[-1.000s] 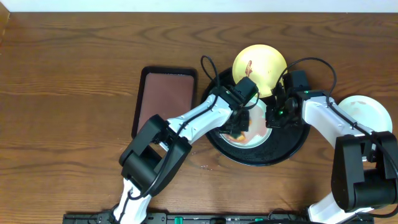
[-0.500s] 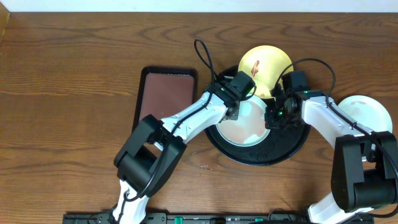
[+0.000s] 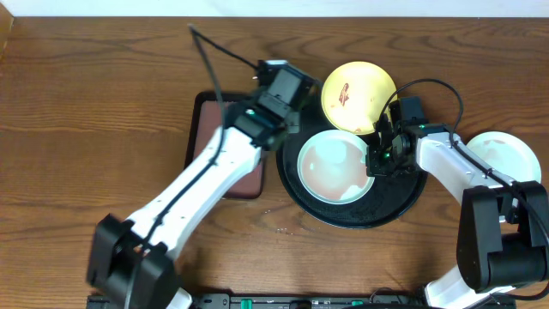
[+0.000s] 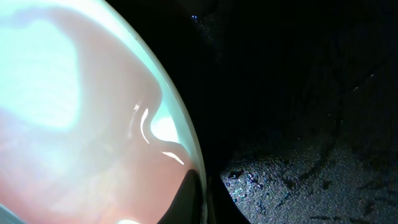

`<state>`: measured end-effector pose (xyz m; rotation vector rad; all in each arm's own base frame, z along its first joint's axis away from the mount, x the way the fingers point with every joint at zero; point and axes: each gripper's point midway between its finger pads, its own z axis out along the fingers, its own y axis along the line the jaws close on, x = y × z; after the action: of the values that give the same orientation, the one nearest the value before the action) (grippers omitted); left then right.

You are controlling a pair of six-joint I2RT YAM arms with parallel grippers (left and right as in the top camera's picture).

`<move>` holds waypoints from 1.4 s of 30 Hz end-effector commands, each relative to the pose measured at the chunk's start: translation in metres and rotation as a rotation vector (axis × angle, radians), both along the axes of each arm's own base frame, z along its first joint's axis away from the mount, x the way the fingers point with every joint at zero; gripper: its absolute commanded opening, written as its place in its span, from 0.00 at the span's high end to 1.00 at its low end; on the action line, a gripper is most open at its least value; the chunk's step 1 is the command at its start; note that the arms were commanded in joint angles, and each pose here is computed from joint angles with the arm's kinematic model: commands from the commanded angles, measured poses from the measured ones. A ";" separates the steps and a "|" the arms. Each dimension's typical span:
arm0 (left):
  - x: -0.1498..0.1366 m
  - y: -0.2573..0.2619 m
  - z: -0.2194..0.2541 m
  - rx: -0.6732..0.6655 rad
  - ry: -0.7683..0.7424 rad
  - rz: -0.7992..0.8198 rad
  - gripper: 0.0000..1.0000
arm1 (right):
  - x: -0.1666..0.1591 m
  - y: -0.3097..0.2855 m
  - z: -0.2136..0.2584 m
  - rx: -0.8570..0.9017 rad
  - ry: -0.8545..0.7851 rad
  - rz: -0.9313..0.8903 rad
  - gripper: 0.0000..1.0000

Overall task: Clean dirty plates on tray and stack at the side
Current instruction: 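Return the sponge to the water tray with the left gripper, then lift the green plate with the right gripper and tilt it over the tray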

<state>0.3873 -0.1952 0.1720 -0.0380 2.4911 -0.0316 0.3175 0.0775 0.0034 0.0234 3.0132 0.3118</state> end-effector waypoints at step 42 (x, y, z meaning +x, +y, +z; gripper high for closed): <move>-0.074 0.149 0.068 -0.204 0.052 0.171 0.17 | 0.094 0.133 0.167 0.155 -0.560 0.331 0.99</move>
<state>0.3137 -0.0489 0.2302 -0.3490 2.5440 -0.2184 0.4126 0.1839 0.1499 -0.3931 2.5028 0.4603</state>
